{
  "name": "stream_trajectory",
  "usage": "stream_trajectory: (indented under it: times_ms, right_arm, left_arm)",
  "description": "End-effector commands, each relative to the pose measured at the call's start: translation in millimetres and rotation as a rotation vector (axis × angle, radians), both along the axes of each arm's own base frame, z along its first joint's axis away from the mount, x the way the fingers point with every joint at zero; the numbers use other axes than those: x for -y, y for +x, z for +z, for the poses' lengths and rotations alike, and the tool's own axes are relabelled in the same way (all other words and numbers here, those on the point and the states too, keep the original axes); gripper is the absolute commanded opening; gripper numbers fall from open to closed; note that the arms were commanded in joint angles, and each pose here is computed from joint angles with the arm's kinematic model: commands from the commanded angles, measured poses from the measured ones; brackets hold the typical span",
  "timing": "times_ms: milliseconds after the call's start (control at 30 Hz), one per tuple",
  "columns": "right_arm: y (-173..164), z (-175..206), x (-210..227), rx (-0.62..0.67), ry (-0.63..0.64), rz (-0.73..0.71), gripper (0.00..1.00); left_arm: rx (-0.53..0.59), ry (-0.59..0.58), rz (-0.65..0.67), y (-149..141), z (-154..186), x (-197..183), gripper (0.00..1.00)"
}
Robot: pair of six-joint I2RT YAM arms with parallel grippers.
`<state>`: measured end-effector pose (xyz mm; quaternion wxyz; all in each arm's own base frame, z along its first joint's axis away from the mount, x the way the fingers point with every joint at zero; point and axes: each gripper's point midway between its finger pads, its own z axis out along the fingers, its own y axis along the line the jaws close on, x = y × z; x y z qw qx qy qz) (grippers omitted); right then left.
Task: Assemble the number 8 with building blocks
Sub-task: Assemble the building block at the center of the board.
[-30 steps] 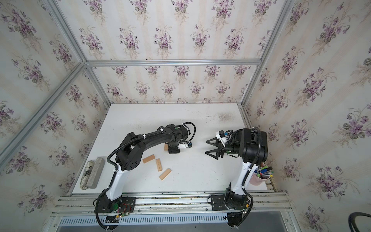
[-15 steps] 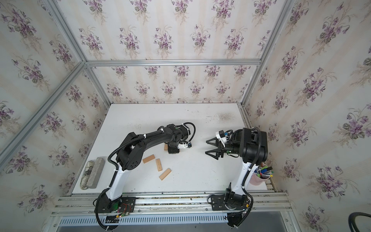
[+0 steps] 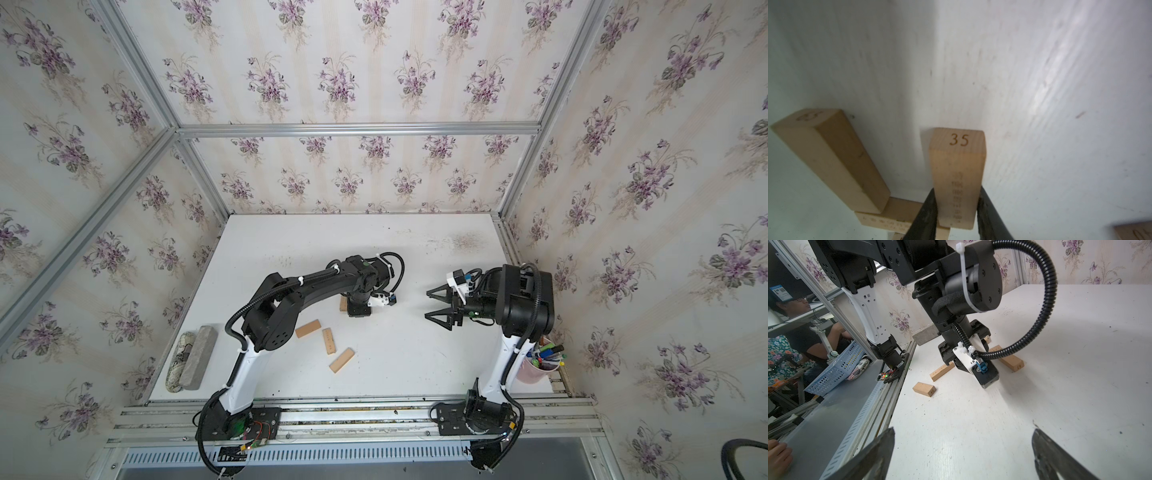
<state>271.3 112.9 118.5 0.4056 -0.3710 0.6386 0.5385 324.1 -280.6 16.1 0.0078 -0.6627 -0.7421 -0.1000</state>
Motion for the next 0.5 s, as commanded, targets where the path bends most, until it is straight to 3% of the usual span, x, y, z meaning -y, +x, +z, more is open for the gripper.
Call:
stream_trajectory:
  times_ms: [0,333,467]
  right_arm:
    - [3.1,6.4,0.0,0.383,-0.027,0.008,1.00]
    - [3.3,6.4,0.0,0.384,-0.027,0.008,1.00]
    - [3.1,6.3,-0.3,0.383,-0.027,0.009,1.00]
  left_arm:
    - [0.012,-0.005,0.001,6.7,-9.2,2.7,0.37]
    - [0.026,-0.019,0.011,9.6,-3.6,6.1,0.54]
    - [0.068,-0.045,0.011,13.9,13.8,12.7,0.57]
